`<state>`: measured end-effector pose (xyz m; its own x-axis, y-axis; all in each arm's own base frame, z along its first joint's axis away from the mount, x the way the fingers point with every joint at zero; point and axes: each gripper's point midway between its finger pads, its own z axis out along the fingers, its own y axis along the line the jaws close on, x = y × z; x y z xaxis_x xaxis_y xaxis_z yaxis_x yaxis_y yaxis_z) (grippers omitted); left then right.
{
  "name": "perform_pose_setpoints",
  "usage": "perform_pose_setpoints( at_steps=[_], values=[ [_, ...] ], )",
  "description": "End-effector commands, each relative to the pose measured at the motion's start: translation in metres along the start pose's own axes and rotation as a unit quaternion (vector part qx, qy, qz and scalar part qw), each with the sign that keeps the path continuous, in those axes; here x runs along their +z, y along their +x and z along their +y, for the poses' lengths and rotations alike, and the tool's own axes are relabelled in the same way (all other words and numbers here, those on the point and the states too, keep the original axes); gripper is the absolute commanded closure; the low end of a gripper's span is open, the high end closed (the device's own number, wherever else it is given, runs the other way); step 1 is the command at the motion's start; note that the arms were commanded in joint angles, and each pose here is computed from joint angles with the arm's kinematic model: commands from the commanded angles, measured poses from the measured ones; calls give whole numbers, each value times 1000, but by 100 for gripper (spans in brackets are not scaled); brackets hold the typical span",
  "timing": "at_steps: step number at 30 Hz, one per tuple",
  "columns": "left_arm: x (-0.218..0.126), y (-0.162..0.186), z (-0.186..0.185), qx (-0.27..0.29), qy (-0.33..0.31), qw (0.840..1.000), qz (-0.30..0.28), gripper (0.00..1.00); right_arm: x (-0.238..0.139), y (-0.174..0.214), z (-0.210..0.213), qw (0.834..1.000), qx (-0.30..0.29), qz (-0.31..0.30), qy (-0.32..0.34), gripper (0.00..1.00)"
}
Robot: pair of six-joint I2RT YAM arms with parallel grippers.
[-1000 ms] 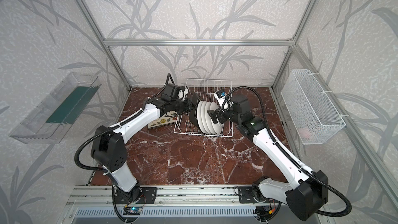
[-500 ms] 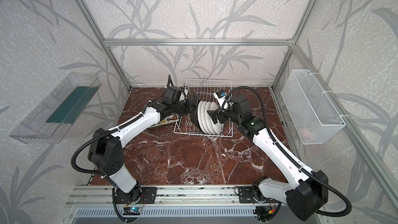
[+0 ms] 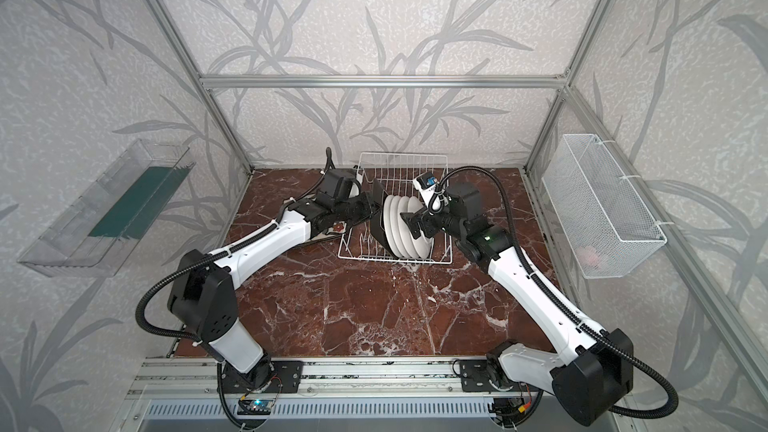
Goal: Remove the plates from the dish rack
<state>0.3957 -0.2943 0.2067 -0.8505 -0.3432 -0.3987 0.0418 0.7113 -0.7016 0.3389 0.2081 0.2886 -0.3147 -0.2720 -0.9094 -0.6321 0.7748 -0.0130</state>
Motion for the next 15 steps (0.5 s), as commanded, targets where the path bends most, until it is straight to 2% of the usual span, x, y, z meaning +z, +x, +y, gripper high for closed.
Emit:
perform_pose_setpoints(
  at_steps=[1, 15],
  values=[
    [-15, 3, -27, 8, 30, 1000, 1, 100, -6, -4, -3, 1000, -5, -11, 7, 1],
    [-46, -20, -54, 45, 40, 998, -33, 100, -9, -5, -5, 1000, -4, -14, 11, 1]
  ],
)
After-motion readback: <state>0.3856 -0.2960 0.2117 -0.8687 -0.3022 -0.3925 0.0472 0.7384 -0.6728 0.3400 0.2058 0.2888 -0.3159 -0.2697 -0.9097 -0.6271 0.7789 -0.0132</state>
